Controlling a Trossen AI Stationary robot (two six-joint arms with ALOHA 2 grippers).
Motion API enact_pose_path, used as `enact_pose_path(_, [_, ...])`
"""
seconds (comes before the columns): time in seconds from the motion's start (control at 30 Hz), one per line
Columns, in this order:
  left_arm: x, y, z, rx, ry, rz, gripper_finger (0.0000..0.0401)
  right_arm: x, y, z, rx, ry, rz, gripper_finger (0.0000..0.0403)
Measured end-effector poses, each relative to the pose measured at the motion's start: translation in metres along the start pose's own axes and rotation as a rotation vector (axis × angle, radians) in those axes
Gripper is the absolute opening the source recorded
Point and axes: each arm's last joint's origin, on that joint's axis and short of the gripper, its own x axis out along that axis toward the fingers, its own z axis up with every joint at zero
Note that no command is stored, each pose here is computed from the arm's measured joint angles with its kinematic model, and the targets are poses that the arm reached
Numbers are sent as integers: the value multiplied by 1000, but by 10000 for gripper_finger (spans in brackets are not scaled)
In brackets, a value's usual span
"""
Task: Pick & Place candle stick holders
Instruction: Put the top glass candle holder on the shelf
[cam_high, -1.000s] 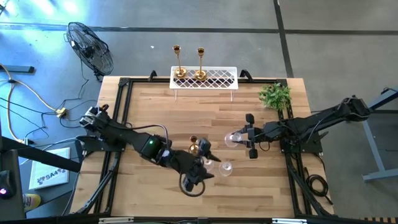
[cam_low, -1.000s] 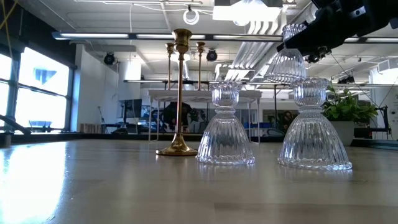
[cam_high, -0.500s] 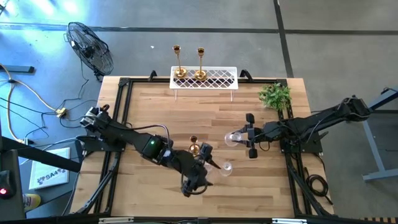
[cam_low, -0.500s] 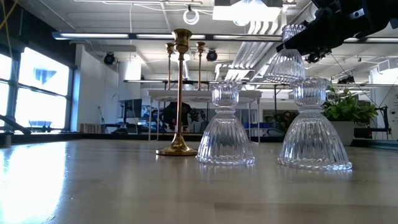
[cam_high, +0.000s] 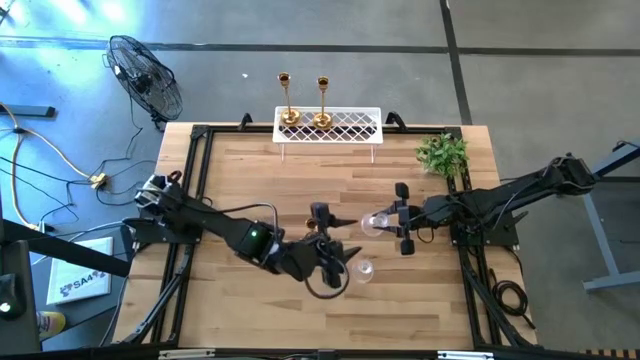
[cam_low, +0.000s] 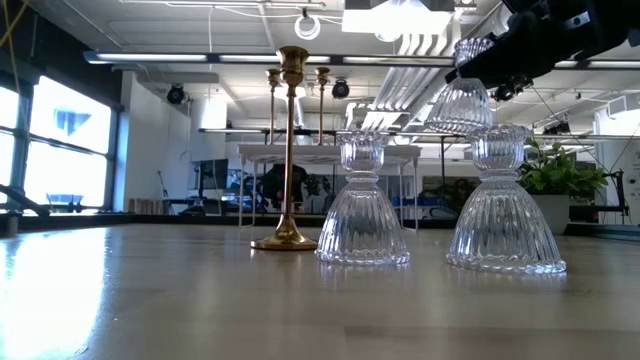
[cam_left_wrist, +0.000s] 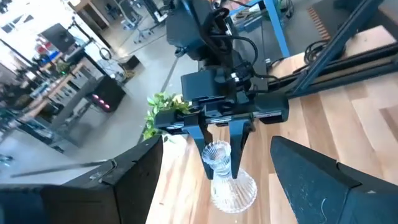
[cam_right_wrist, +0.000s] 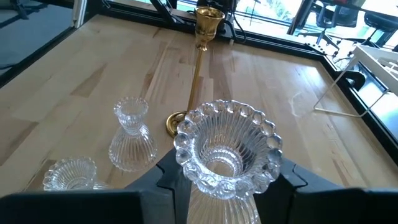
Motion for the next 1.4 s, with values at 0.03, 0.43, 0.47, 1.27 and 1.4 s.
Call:
enact_pose_path(0.03, [1,-1,0,-5,-5,4,294,0,0,0,1,2,2,120])
enact_pose_path(0.43, [2,-1,0,-164,2,62,294,0,0,-1,10,14,2,120])
enact_pose_path(0.47, [2,-1,0,-162,0,42,294,0,0,-1,13,14,2,120])
enact_pose_path(1.27, [2,-4,-7,-332,47,-16,327,0,1,-2,20,17,20,120])
enact_pose_path(1.4, [2,-5,-6,-333,47,-26,388,0,1,-2,20,19,20,120])
